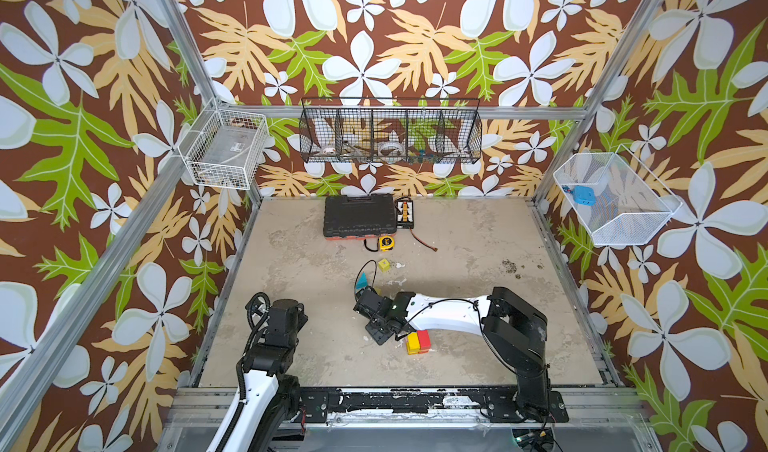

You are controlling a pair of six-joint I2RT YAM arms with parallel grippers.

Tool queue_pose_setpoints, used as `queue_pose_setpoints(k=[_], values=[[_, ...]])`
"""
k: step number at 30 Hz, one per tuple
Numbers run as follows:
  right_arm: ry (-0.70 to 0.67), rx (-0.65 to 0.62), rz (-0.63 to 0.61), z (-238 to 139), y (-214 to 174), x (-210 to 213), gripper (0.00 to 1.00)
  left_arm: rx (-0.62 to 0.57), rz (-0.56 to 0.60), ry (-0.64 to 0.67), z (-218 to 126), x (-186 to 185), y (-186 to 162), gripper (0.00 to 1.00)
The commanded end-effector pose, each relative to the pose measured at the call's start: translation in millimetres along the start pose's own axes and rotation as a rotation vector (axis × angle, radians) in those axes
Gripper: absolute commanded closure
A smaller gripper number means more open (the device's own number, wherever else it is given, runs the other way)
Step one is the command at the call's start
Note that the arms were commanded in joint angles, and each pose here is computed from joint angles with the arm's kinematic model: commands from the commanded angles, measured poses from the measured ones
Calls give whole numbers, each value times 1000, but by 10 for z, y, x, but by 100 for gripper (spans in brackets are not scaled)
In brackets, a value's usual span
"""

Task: Build the wood block tower
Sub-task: 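Close the right gripper on the magenta block while the left arm draws back, then carry the magenta block with the right gripper over the block stack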

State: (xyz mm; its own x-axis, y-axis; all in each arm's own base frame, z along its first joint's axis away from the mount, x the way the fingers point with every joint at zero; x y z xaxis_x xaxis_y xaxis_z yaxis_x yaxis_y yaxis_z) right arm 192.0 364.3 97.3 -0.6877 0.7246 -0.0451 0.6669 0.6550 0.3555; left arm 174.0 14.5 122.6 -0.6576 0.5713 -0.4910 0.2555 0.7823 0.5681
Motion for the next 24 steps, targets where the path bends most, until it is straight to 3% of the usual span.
queue_pose_setpoints(k=[1, 6, 10, 12, 13, 14, 19, 24], values=[[-18, -40, 33, -222, 63, -1, 80, 2, 4, -11, -34, -26, 23, 55], [-6, -124, 89, -662, 138, -30, 86, 76, 83, -233, -79, -211, -78, 41], [1, -199, 164, -1064, 51, -168, 92, 57, 88, -268, -147, -229, -47, 26], [-6, -230, 205, -1228, -40, -260, 96, 45, 102, -317, -188, -273, -31, 26], [-10, -245, 227, -1300, -93, -306, 97, 45, 107, -363, -208, -313, -34, 7], [-14, -262, 249, -1368, -150, -351, 97, 50, 108, -413, -229, -351, -45, 0], [-25, -350, 349, -1663, -375, -568, 100, 80, 119, -563, -349, -501, -56, 0], [-35, -369, 421, -1772, -554, -701, 100, 73, 147, -586, -387, -545, -32, 0]])
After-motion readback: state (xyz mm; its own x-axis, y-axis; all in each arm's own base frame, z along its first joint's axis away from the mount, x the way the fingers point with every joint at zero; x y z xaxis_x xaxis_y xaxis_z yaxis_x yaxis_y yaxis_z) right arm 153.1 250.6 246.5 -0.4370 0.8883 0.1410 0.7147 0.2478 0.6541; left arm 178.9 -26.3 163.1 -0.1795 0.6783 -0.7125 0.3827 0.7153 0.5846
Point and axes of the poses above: each gripper's point midway between its finger pads, its own z axis out along the fingers, its own x axis along the line the jaws close on, y = z × x, the point moved 7 cm from there along -z, back along the fingers, and after that the axes turned 2 degrees about -z, right-handed, at the moved point
